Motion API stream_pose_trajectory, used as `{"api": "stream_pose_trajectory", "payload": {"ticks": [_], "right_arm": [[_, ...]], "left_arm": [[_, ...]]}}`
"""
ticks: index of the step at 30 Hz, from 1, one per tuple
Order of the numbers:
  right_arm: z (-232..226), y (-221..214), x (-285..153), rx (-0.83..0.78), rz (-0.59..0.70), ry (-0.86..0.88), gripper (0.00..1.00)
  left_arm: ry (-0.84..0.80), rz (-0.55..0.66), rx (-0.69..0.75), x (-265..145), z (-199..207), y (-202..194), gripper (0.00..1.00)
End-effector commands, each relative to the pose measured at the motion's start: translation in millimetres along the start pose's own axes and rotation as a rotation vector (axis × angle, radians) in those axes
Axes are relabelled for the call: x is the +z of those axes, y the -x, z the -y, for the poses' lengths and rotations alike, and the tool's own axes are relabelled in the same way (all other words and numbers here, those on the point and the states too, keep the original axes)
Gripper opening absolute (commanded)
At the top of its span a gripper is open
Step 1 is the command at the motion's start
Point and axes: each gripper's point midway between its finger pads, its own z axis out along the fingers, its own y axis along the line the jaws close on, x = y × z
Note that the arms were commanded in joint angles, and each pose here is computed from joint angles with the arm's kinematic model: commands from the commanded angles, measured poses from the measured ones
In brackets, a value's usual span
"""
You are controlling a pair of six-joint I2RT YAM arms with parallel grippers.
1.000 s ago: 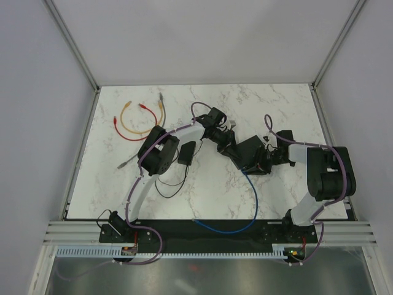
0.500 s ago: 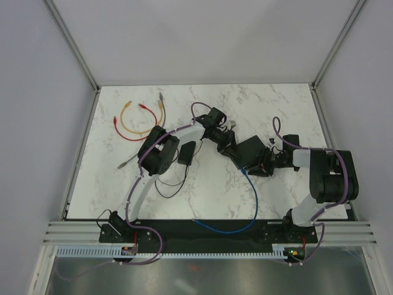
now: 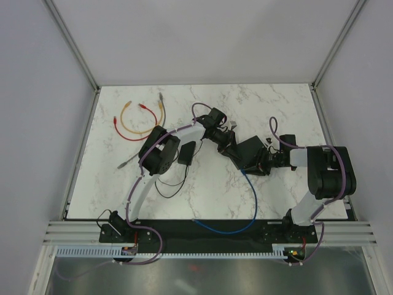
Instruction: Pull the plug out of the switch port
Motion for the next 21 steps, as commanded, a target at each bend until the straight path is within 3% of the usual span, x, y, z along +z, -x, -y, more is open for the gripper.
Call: {"api": "stream_pose_trajectory", "payload": {"ticks": [1,11,21], "right_arm": [[0,0,6,-0.036,-0.010,0.004,0.36],[-2,-2,5,-0.042,-0.009,0.017,0.40],[18,-2,8,-0.061,-0.007,-0.085,0.41]], "left_arm": [[0.048,0.000,0.000,11,-22,2,0.20],[0.048,-0.011,-0.001,14,-23,-1,0.20],[0.051,-0.015,-0.007,16,-24,-3,0.19]]}}
